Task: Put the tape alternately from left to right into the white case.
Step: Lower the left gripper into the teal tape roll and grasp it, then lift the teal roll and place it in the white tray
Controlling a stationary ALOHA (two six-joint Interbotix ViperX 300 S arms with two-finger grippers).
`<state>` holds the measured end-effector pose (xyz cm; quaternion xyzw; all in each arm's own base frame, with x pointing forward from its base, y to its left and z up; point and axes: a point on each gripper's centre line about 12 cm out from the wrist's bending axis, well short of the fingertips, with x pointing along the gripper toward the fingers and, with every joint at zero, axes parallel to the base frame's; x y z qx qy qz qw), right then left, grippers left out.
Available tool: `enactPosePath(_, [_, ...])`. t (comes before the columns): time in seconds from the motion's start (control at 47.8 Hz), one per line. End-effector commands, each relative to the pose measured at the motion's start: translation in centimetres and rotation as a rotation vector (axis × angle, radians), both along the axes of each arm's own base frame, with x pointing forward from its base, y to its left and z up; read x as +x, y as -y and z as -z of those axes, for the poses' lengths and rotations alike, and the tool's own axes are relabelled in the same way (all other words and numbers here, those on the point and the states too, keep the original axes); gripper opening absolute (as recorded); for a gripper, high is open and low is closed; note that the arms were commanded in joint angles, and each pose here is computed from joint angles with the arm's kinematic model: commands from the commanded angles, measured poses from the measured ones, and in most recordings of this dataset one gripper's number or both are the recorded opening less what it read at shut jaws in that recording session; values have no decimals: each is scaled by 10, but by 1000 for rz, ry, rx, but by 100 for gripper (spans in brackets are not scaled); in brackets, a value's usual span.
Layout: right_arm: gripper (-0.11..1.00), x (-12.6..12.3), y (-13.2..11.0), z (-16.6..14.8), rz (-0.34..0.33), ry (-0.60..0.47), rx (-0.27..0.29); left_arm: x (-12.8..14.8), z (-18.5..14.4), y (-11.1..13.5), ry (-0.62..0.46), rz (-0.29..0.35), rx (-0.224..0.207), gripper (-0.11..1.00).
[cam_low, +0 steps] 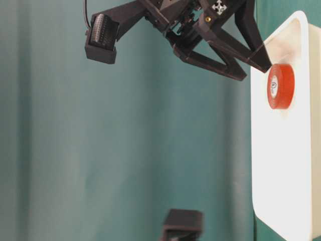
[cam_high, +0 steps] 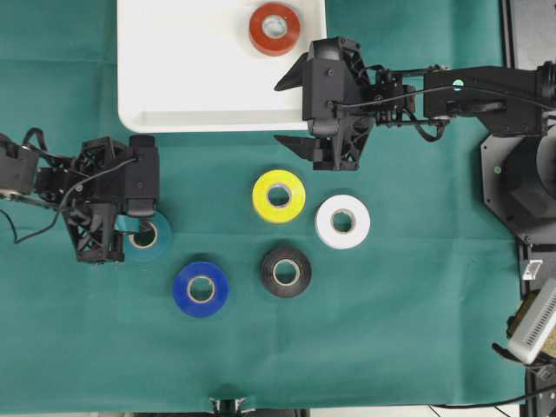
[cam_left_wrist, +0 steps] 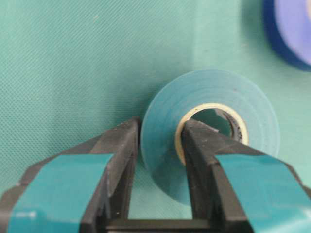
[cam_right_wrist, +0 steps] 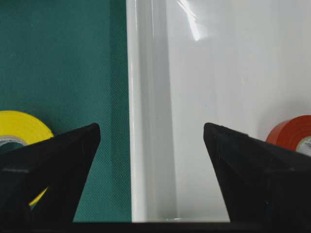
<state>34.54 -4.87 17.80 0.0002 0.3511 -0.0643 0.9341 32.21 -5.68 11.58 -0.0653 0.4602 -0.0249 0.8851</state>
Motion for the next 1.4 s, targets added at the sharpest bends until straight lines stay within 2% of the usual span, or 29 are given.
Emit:
enactPosePath(0.0, [76,2,0,-8,0,25,0,4,-27,4,60,10,-11,25])
enactPosePath(0.272, [76,2,0,-8,0,25,0,-3,-53,4,89,14,-17,25])
enactPosePath(0.481, [76,2,0,-8,0,25,0,0,-57,-5,98,-11,-16,25])
enactPosePath(0.774, [76,2,0,-8,0,25,0,4,-57,-34,99,-99,-11,25])
enactPosePath(1.066, [76,2,0,-8,-1,29,0,6,-61,-85,111,-253,0,25])
enactPosePath(1.192, [76,2,0,-8,-1,28,0,8,-67,-110,128,-293,33,25])
enactPosePath(1.38, [76,2,0,-8,-1,31,0,12,-70,-138,132,-274,116,25])
